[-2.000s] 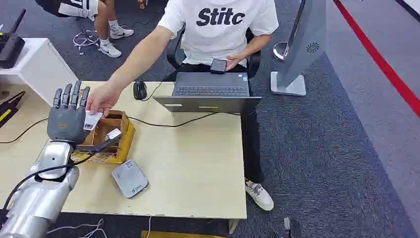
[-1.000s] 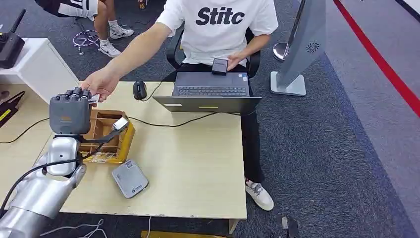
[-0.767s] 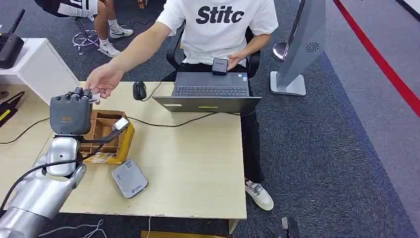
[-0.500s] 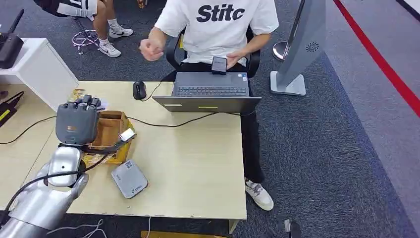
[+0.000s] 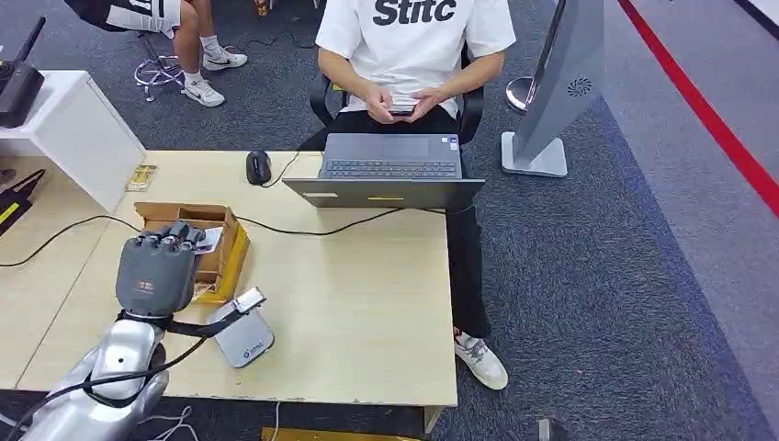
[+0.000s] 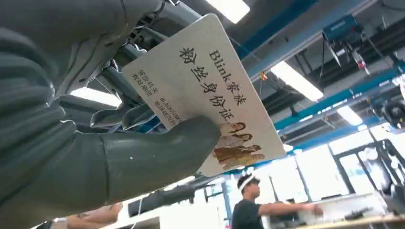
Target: Pass the card to the sensor for recognition and then transmit it.
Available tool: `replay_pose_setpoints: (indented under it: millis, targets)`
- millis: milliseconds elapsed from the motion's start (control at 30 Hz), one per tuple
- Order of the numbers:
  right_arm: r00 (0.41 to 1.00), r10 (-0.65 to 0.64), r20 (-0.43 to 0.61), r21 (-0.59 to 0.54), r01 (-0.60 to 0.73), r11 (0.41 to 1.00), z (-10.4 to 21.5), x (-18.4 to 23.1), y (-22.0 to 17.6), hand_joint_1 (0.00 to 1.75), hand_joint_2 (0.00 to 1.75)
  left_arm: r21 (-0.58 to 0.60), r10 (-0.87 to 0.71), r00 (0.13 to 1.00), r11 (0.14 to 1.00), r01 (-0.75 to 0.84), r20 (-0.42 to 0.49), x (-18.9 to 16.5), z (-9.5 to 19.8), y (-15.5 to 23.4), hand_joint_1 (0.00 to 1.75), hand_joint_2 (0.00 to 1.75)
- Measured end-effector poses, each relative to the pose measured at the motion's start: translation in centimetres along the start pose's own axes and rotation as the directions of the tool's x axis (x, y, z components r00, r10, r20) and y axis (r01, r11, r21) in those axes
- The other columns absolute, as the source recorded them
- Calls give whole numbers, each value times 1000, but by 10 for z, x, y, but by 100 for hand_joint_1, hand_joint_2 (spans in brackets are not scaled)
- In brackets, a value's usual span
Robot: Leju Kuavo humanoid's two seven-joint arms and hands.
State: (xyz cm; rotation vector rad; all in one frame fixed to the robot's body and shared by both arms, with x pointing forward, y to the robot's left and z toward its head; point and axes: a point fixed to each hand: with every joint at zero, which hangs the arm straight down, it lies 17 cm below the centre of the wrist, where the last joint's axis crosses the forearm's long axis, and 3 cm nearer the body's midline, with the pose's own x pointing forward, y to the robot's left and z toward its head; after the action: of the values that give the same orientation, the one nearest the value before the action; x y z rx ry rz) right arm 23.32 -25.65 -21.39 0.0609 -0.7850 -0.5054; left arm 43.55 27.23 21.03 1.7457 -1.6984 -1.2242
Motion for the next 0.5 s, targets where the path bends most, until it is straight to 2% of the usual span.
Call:
replay_pose_setpoints:
  millis: [233,367,500]
  targets:
    - [999,-34,-4,-40,34,999,5,-8,-16,0,175,-61,60,997,996,-58,47,30,46,-11,175,175]
    - [999,-48,-2,-53,48,997,6,-8,-20,0,175,-96,117,986,990,-106,117,61,67,-14,175,175]
    - [998,-55,-2,-62,55,997,7,-10,-23,0,175,-148,150,985,980,-136,90,73,87,-33,175,175]
